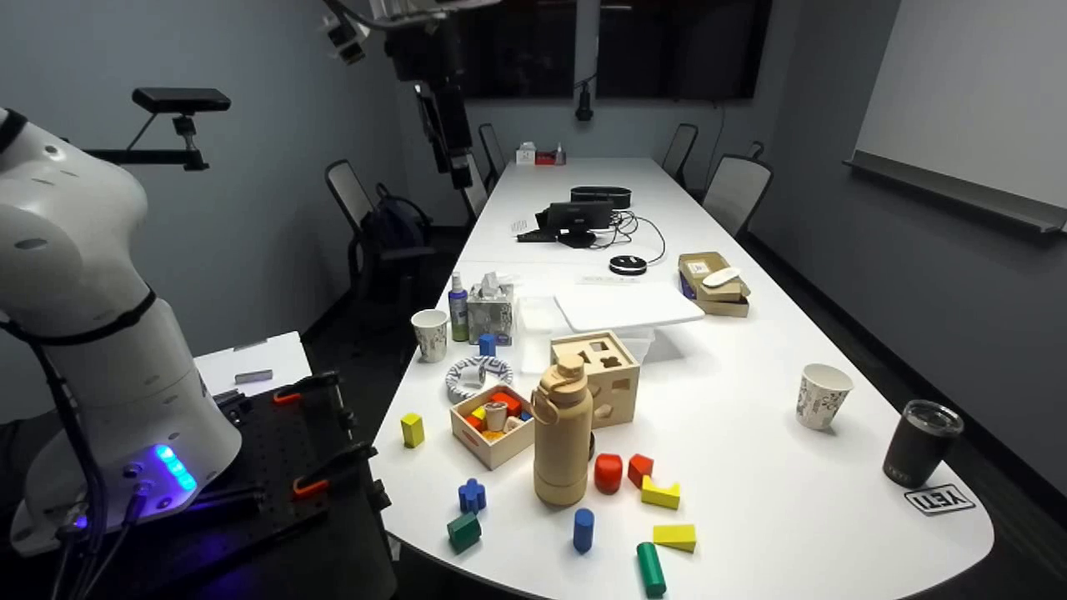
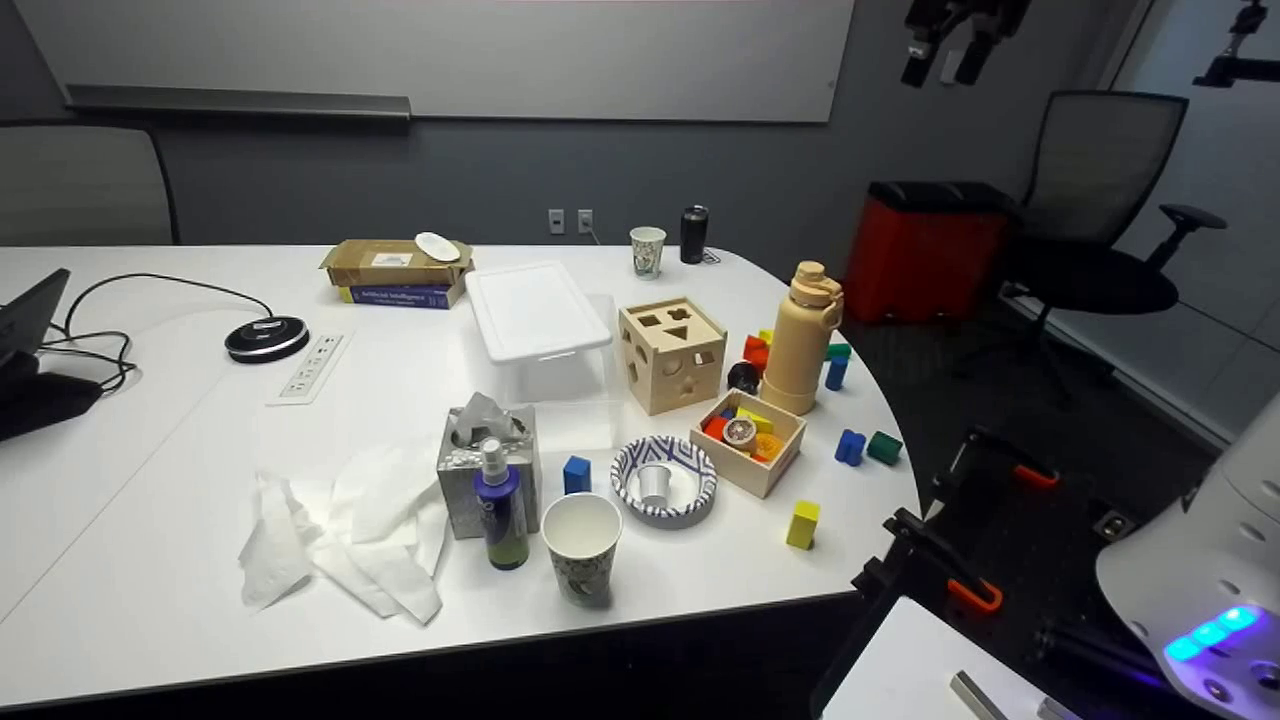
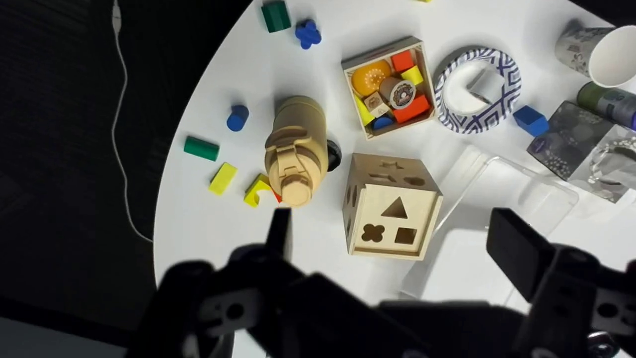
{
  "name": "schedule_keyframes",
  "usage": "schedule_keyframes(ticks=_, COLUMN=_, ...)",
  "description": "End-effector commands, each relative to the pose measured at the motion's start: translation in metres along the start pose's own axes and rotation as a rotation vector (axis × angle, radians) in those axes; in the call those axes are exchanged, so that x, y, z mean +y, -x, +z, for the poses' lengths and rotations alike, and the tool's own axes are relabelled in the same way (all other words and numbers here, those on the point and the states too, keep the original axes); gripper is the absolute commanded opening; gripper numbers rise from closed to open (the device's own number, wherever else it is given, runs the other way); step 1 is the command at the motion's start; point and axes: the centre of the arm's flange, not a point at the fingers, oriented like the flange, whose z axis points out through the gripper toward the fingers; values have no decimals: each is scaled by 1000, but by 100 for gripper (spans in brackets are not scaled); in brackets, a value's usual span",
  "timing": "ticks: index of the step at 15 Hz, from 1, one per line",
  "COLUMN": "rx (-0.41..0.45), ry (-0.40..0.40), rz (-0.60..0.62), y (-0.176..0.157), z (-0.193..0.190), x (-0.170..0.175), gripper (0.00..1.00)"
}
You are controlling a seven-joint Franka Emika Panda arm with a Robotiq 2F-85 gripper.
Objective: Place the blue square block inside the shape sorter box
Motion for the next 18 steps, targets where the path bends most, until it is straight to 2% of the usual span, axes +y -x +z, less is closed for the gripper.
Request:
schedule_keyframes(ticks=1, rx=17, ry=21, rz=-1, y=5, z=65, x=20, gripper=100)
schedule_keyframes(ticks=4, rx=10, ry=38, rz=-2, y=10, z=125, x=37, gripper=100)
schedule_keyframes(ticks=9, rx=-70, ry=65, rz=-47, y=23, z=226, x=50, gripper=100)
schedule_keyframes(ticks=13, rx=-136, ry=68, rz=-95, y=25, z=282, x=42, gripper=100)
schedule_keyframes(ticks=18, rx=-221, ry=119, rz=-187, y=43, z=335, x=44, gripper=100)
